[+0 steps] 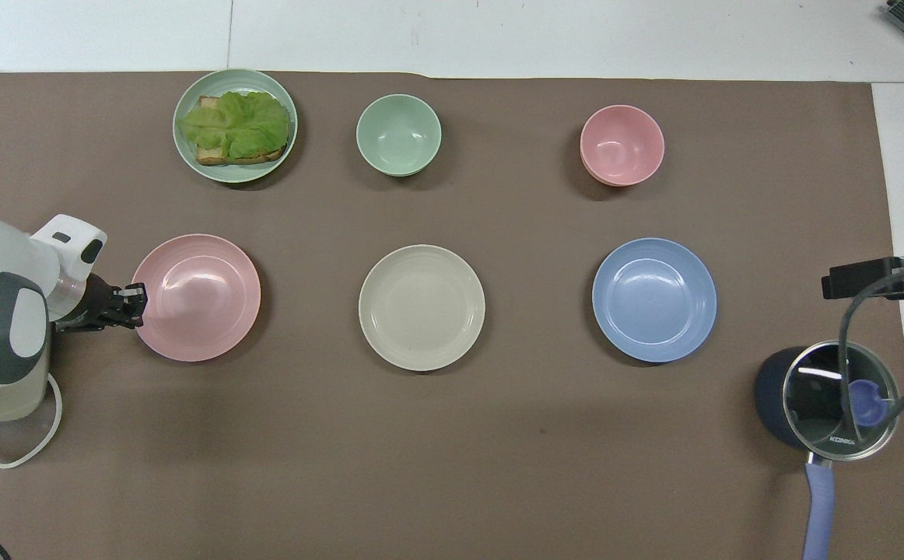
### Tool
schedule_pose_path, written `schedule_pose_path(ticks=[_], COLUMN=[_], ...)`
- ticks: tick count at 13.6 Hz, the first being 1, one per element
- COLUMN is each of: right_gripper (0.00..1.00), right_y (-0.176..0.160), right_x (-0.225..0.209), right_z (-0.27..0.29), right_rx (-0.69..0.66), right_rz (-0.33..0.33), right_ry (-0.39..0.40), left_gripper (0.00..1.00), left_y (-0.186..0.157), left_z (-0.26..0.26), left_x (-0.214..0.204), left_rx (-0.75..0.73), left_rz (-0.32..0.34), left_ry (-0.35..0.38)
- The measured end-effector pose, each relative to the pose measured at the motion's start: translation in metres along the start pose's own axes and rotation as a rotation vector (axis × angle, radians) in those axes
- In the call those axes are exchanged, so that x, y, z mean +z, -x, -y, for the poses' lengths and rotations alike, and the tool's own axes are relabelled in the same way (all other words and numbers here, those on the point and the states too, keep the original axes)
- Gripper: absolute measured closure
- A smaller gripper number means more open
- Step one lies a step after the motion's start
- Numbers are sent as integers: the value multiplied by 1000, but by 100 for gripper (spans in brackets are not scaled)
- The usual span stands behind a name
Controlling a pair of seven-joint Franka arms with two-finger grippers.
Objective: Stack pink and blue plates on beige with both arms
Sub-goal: 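Slide the pink plate with the left gripper onto the beige plate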
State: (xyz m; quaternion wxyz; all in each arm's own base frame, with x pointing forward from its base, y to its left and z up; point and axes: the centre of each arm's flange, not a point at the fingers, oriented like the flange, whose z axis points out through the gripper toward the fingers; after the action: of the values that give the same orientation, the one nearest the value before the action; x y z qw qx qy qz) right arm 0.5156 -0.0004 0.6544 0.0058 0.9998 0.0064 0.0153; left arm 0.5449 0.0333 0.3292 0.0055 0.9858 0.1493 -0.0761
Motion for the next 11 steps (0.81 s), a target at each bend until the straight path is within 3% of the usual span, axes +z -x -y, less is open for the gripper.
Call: schedule_pose_path(ticks=[3, 6, 11], right_gripper=[0, 0, 0], right_y=[0, 0, 0], right_x=[0, 0, 0], right_z=[0, 0, 0], right_rx=[0, 0, 0], right_rz=[0, 0, 0], right_ry=[0, 0, 0], left_gripper=[95, 96, 96], left_y=[3, 14, 59], left_z=[-29, -76, -152], left_x=[-29, -61, -84], left_rx=[48, 116, 235], left_rz=[20, 2, 7], left_ry=[16, 107, 171])
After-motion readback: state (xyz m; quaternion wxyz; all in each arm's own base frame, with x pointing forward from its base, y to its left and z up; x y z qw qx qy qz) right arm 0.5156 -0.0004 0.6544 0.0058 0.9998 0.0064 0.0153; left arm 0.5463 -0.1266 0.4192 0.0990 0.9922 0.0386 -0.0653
